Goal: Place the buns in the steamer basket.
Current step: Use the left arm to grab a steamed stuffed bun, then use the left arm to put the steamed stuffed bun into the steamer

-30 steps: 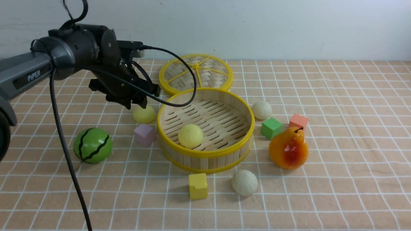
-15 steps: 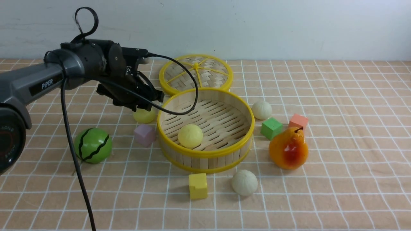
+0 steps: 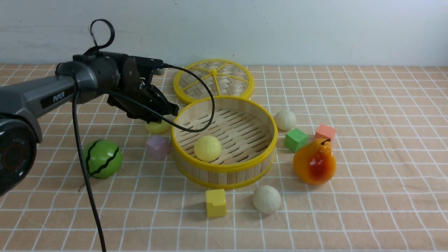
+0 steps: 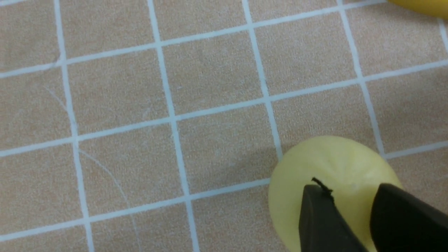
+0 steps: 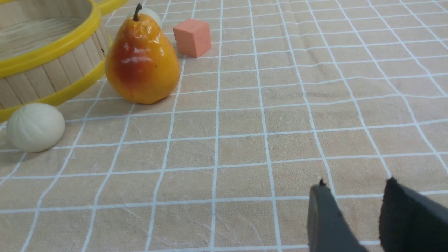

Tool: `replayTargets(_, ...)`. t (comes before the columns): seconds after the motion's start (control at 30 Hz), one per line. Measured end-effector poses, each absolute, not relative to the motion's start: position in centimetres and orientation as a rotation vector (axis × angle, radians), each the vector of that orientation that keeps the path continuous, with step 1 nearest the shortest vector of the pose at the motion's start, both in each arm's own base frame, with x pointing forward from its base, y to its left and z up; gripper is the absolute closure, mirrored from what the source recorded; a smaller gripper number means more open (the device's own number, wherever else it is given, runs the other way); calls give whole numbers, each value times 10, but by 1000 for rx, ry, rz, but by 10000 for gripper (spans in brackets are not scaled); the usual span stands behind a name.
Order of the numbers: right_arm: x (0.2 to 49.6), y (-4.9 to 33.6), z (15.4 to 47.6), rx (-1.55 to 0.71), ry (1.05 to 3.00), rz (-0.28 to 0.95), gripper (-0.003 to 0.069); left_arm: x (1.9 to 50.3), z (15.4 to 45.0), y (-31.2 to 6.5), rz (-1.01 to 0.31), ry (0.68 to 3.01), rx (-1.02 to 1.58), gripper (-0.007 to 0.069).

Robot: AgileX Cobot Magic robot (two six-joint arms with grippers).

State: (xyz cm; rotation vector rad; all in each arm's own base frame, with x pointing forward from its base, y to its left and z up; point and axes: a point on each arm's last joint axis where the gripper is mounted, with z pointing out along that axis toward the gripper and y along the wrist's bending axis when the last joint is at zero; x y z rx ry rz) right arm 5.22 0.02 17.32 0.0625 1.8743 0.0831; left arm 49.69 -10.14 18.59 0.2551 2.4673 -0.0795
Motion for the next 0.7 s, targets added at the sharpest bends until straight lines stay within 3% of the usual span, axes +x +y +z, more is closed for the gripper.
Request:
replayTargets(0.13,52,0,173,62,1874,83,420,497,186,-101,-79,2463,255,431)
replayTargets(0.23,52,0,173,62,1874,83,420,497,186,-101,-79,2463,255,487)
replayTargets(0.27,52,0,173,62,1874,83,420,497,186,-101,-79,2464,256,571)
replayTargets(0.37,52,0,173,62,1874,83,420,497,186,-101,-78,2466,256,638)
replayTargets(0.53,52,0,173,62,1874,83,420,493,191,-99,-50,2488,277,638)
replayTargets(0.7,52,0,173,62,1874,83,420,481,235,-95,-17,2447,293,638)
